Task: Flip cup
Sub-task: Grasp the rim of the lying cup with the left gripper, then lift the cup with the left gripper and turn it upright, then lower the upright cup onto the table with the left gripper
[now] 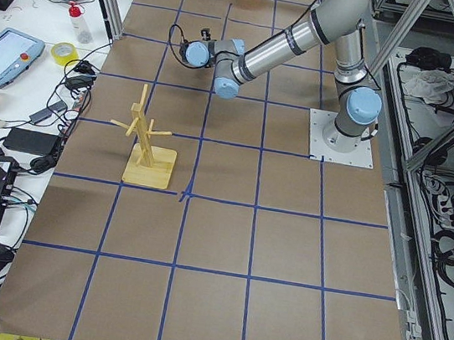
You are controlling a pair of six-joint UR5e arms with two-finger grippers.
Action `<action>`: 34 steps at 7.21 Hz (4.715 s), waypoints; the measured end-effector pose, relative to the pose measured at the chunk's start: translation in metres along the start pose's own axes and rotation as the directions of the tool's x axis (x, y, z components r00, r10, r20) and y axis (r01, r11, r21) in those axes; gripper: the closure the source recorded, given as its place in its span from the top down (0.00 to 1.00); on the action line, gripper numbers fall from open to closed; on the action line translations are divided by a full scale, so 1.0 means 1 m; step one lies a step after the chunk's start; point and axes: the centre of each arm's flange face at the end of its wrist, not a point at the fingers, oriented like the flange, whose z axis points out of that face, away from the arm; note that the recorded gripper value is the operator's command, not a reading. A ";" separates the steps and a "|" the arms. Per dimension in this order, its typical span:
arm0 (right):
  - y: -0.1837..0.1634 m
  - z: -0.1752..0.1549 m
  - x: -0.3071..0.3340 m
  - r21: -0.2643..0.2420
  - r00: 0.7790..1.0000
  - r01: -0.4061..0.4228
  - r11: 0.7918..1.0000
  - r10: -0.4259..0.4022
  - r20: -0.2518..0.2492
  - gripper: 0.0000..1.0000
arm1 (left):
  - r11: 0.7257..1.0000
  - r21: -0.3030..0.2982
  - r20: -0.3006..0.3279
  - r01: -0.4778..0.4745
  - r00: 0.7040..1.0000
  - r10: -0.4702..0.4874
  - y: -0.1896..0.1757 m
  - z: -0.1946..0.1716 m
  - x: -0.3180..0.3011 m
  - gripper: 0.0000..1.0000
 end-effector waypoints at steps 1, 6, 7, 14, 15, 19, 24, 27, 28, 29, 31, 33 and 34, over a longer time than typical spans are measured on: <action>0.001 0.001 0.001 -0.001 1.000 -0.005 1.000 0.005 -0.003 1.00 | 1.000 0.001 -0.003 -0.001 1.000 0.001 -0.005 0.003 -0.001 0.92; 0.000 0.002 0.003 0.004 1.000 -0.015 1.000 0.015 -0.004 1.00 | 1.000 0.020 -0.044 0.022 0.999 -0.022 -0.017 0.018 0.004 0.87; 0.000 0.002 0.003 0.004 1.000 -0.015 1.000 0.015 -0.005 1.00 | 0.999 0.016 -0.050 0.028 0.998 -0.027 -0.016 0.023 0.006 0.77; 0.001 0.002 0.003 0.000 1.000 -0.014 1.000 0.014 -0.006 1.00 | 0.990 0.039 -0.057 0.139 0.989 -0.136 -0.021 0.025 0.023 0.00; 0.001 0.002 0.003 0.000 1.000 -0.013 1.000 0.013 -0.006 1.00 | 0.990 0.043 -0.056 0.138 0.989 -0.135 -0.021 0.024 0.025 0.00; 0.001 0.002 0.003 0.000 1.000 -0.012 1.000 0.012 -0.006 1.00 | 0.969 0.114 -0.086 0.219 0.974 -0.210 -0.024 -0.012 0.081 0.00; 0.001 0.002 0.003 -0.001 1.000 -0.012 1.000 0.012 -0.006 1.00 | 0.942 0.324 0.363 -0.083 0.931 -0.043 -0.019 -0.061 0.109 0.00; 0.001 0.002 0.003 -0.002 1.000 -0.012 1.000 0.012 -0.006 1.00 | 0.948 0.177 0.690 -0.264 0.720 0.072 -0.019 -0.107 0.114 0.00; 0.001 0.002 0.002 -0.002 1.000 -0.011 1.000 0.011 -0.006 1.00 | 0.949 0.100 0.747 -0.299 0.653 0.127 -0.023 -0.124 0.119 0.00; 0.001 0.002 0.002 -0.003 1.000 -0.011 1.000 0.011 -0.006 1.00 | 0.942 0.026 0.784 -0.335 0.591 0.189 -0.031 -0.137 0.115 0.00; 0.001 0.002 0.002 -0.003 1.000 -0.011 1.000 0.011 -0.006 1.00 | 0.905 -0.118 0.831 -0.408 0.458 0.315 -0.053 -0.147 0.094 0.00; 0.002 0.002 0.002 -0.004 1.000 -0.011 1.000 0.011 -0.006 1.00 | 0.878 -0.200 0.861 -0.436 0.349 0.369 -0.077 -0.142 0.071 0.00; 0.002 0.002 0.002 -0.005 1.000 -0.011 1.000 0.011 -0.006 1.00 | 0.871 -0.204 0.856 -0.446 0.351 0.380 -0.085 -0.134 0.061 0.00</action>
